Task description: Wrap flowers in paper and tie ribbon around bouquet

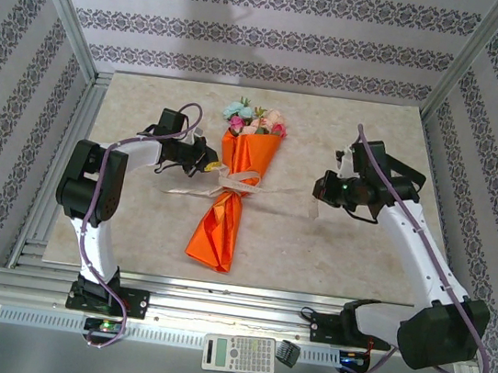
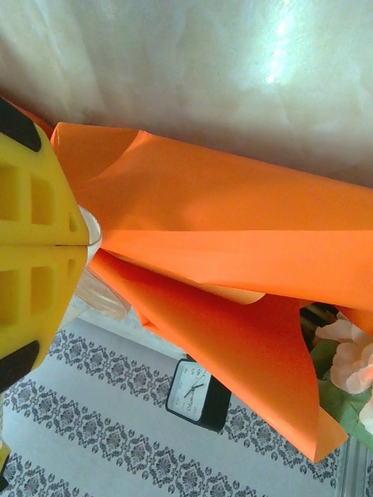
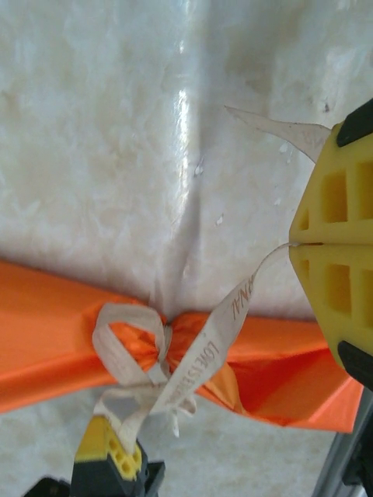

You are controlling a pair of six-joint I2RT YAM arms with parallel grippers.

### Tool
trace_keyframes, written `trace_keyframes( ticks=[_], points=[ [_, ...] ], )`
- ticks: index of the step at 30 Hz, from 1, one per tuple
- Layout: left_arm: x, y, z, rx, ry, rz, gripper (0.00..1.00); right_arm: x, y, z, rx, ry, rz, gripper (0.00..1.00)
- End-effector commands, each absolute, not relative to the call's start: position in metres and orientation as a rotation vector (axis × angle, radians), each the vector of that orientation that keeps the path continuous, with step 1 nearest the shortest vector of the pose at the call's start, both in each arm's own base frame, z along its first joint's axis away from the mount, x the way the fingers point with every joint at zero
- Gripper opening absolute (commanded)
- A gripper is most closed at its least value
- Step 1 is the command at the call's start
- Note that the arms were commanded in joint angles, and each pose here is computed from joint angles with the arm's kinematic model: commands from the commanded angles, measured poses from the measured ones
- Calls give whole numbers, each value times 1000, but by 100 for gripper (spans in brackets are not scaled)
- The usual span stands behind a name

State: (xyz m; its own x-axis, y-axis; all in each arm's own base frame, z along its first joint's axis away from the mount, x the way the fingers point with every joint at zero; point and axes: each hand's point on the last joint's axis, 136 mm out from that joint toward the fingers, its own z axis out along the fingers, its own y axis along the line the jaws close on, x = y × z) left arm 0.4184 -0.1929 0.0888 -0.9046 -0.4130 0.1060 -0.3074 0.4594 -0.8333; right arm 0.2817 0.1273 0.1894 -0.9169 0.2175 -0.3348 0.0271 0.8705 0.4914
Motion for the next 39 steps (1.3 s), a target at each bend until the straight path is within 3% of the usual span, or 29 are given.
trace_keyframes(
  ticks=[1,6,11,17,21,24,29,32,39],
  points=[
    [417,-194,100,-634,2563,-1429,0,269,105,171,282,2713,561,0],
    [417,-193,101,-645,2557,-1422,0,250,83,144,398,2780,442,0],
    [416,-196,108,-652,2533,-1447,0,245,107,106,457,2858,622,0],
    [402,-202,114,-693,2521,-1493,0,251,133,85,474,2935,561,24],
    [393,-201,115,-755,2494,-1509,0,254,136,110,507,2830,336,36],
    [390,-197,119,-777,2479,-1485,0,256,144,129,569,2725,292,38],
    [388,-196,123,-798,2463,-1480,0,278,213,140,565,2690,571,34],
    [387,-197,121,-809,2465,-1488,0,287,260,141,654,2699,759,37],
    [389,-196,122,-810,2454,-1484,0,279,330,123,1166,2637,1031,42]
  ],
)
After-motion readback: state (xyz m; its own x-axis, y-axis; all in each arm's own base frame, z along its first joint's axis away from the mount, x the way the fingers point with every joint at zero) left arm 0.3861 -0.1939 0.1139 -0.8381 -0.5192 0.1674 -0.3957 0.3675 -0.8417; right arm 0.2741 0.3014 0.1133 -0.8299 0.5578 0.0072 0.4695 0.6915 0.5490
